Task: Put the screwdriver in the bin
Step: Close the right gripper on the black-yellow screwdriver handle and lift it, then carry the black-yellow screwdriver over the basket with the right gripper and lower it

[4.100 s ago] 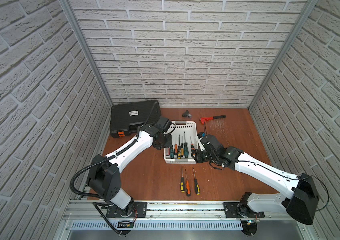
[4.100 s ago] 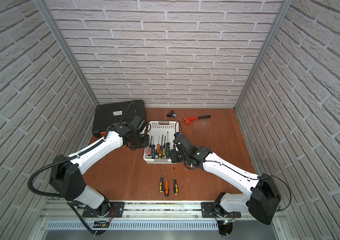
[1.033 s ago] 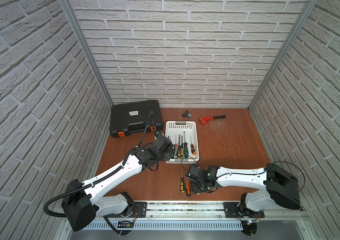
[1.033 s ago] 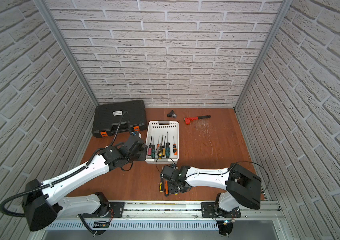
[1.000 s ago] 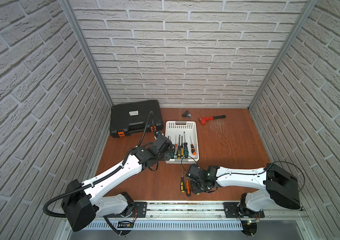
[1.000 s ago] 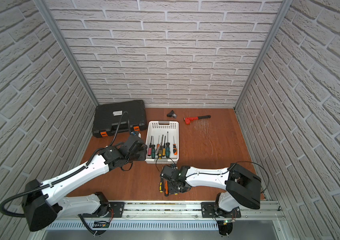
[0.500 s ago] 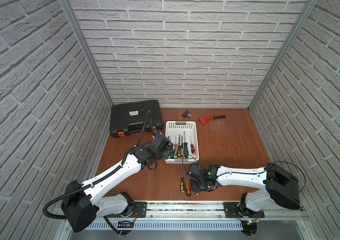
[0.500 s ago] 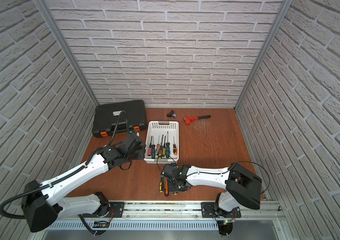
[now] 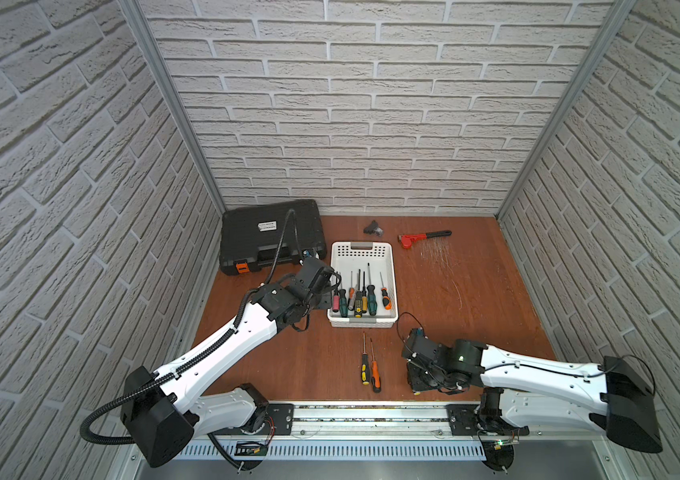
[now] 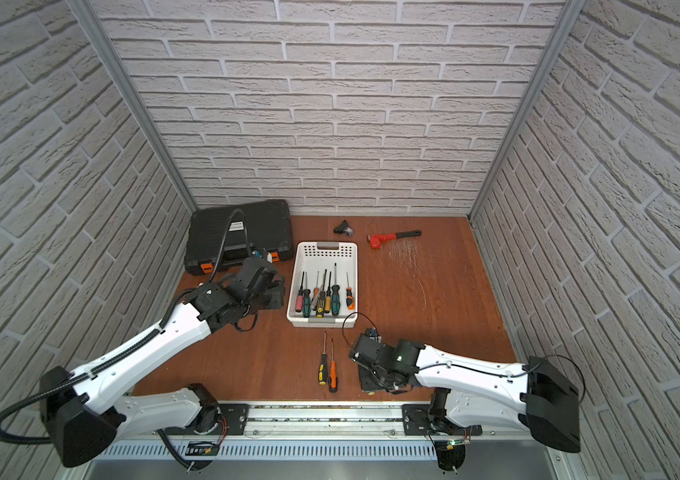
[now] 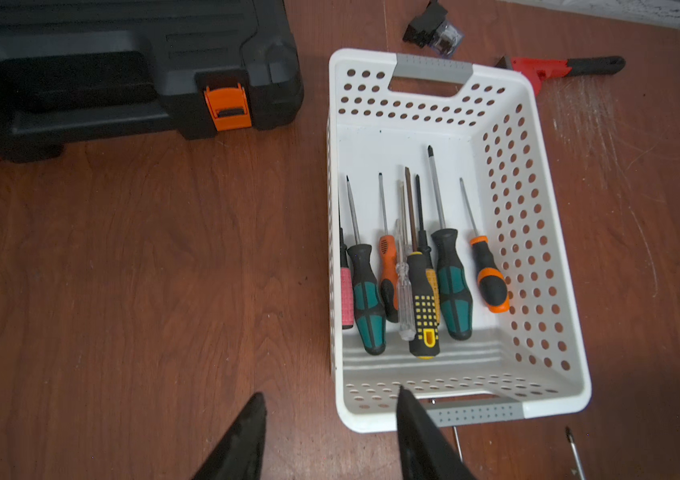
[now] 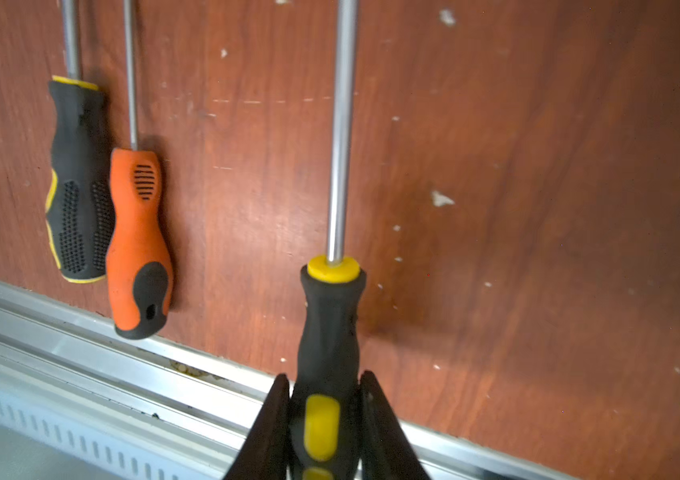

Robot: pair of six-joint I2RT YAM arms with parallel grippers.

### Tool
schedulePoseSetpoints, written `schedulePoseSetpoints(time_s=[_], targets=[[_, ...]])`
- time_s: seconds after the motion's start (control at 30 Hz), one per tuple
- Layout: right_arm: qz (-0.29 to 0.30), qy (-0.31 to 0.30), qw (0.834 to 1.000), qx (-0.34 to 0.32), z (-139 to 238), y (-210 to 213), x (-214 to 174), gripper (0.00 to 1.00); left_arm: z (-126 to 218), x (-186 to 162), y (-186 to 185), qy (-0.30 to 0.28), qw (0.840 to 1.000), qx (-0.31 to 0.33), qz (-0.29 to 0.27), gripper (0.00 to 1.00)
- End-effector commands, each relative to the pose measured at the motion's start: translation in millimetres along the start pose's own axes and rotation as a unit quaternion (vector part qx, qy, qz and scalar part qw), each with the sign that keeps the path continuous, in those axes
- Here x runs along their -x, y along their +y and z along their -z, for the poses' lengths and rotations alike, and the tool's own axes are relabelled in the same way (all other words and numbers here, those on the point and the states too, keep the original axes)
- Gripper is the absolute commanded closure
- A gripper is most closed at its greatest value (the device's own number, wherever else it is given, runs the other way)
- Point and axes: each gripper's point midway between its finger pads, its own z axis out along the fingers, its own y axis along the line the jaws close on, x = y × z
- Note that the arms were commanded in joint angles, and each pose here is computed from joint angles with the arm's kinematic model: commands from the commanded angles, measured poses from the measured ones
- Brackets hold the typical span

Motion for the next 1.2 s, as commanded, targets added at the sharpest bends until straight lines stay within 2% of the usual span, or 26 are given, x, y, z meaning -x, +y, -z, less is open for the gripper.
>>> schedulePoseSetpoints(time_s=[0.0, 0.13, 0.27, 0.6, 0.73, 0.93, 1.17], targets=[[-0.05, -0.052, 0.997, -0.014, 18, -20, 13, 0.94, -1, 14, -8, -0.008, 1.0, -0.008, -0.008, 0.48], [-0.061, -0.132, 0.989, -0.008, 58, -24, 43, 0.93, -5, 17, -17, -0.001, 1.0, -0.02, -0.01, 0.49], [-0.056, -0.165, 0.985, 0.012, 87, -15, 74, 0.93, -5, 17, -16, 0.001, 1.0, -0.018, -0.013, 0.48], [0.028, -0.215, 0.969, 0.118, 126, 86, 196, 0.93, -4, -3, -2, 0.007, 1.0, -0.011, 0.015, 0.48], [0.033, -0.2, 0.966, 0.158, 106, 118, 229, 0.93, -4, -11, 6, 0.008, 1.0, -0.001, 0.028, 0.47], [0.025, -0.136, 0.974, 0.179, 55, 135, 250, 0.94, 1, -13, 19, -0.003, 0.999, 0.02, 0.038, 0.47], [0.004, -0.108, 0.982, 0.156, 11, 131, 263, 0.94, -8, -17, 30, 0.008, 0.999, 0.032, 0.042, 0.45]])
